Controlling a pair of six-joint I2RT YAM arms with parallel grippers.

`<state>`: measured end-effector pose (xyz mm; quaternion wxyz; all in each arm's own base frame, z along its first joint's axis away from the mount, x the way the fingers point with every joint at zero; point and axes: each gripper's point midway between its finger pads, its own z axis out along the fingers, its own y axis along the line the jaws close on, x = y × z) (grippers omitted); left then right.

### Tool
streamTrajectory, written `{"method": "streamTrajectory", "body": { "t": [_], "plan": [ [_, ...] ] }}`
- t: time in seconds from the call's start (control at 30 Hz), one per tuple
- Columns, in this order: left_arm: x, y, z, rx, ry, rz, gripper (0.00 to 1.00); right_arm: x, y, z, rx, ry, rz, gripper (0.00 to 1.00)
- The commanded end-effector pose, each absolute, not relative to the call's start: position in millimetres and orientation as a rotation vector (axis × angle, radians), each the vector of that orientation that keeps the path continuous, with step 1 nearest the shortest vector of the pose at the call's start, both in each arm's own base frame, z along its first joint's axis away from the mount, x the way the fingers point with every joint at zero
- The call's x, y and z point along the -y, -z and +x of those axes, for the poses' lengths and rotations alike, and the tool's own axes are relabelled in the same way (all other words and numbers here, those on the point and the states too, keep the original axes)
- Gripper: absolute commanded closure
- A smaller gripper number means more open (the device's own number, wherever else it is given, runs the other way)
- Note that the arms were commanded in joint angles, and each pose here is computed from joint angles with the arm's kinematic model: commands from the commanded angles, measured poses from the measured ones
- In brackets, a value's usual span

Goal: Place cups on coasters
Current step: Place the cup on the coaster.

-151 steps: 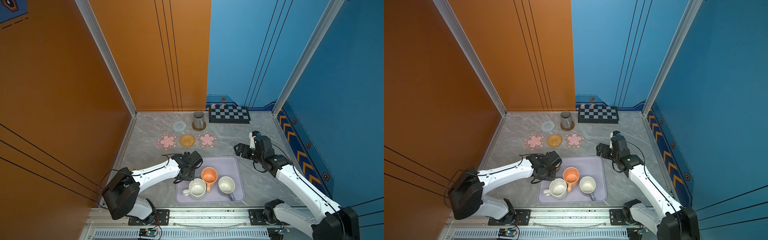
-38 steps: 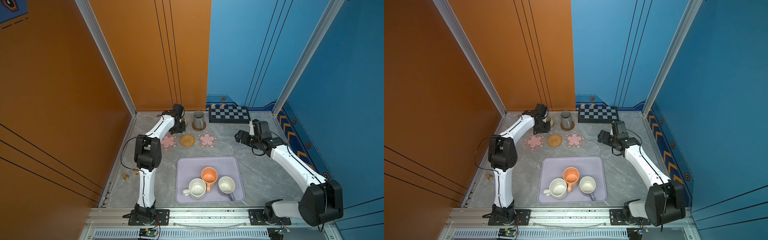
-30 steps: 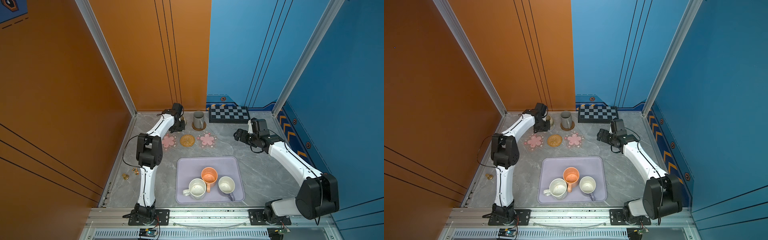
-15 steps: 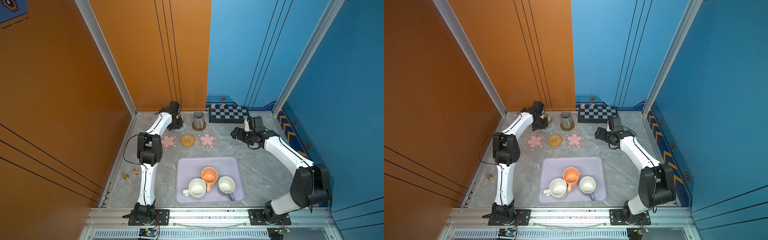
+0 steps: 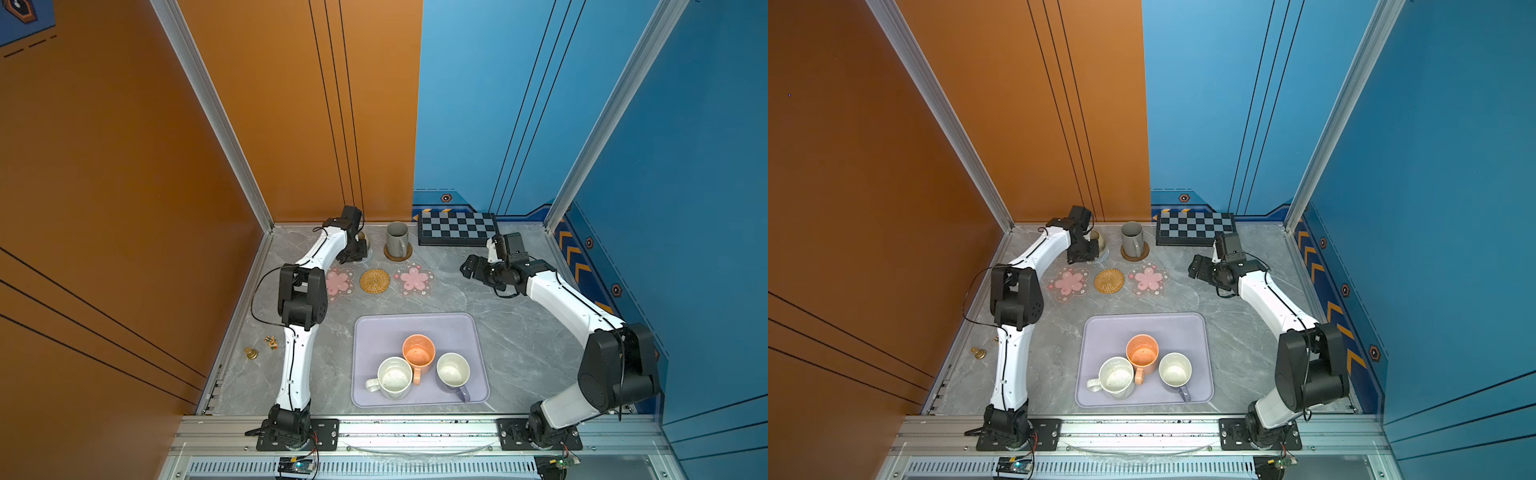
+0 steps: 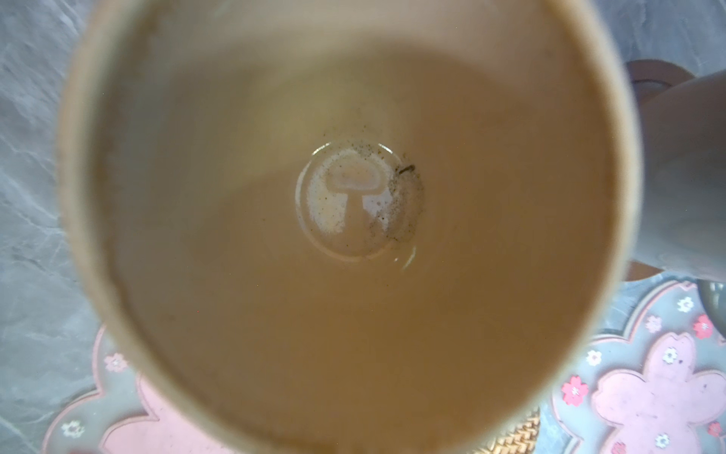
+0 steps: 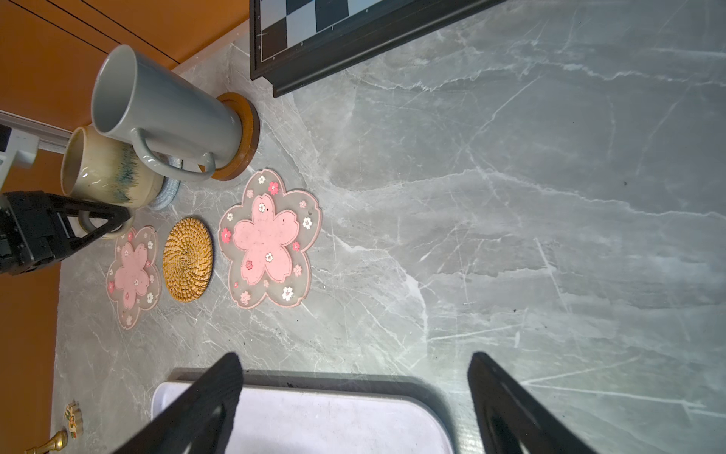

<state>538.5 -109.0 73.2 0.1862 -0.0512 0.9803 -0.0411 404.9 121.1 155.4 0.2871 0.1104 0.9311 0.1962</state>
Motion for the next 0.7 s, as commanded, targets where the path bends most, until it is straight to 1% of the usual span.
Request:
{"method": "streamTrajectory", "body": {
  "t": [0.0,0.27,0.43,0.53,0.63,0.67],
  "plan": [
    [115.7,-94.5,556.0,-2.671,0.105,-0.112,1.0,-124.6,-155.2,404.3,-2.505,-0.525,0.255,0.08],
    [117.1,-94.4,556.9,-2.666,0.079,-0.101,1.0,-125.3,-150.6,403.5,-2.519,-0.524,0.238,0.08],
    [112.1,-88.3,553.0,-2.689,0.06,-0.149,1.0,-127.5,-146.9,403.1,-2.53,-0.534,0.23,0.08],
    [106.6,-82.2,550.3,-2.714,0.071,-0.205,0.86,-128.6,-145.5,402.2,-2.535,-0.541,0.228,0.08],
    [103.6,-78.1,548.5,-2.726,0.073,-0.226,0.84,-128.3,-146.3,401.5,-2.533,-0.546,0.228,0.08],
    [103.3,-78.2,548.4,-2.726,0.073,-0.227,0.81,-128.8,-146.8,400.7,-2.533,-0.546,0.224,0.08]
  ]
}}
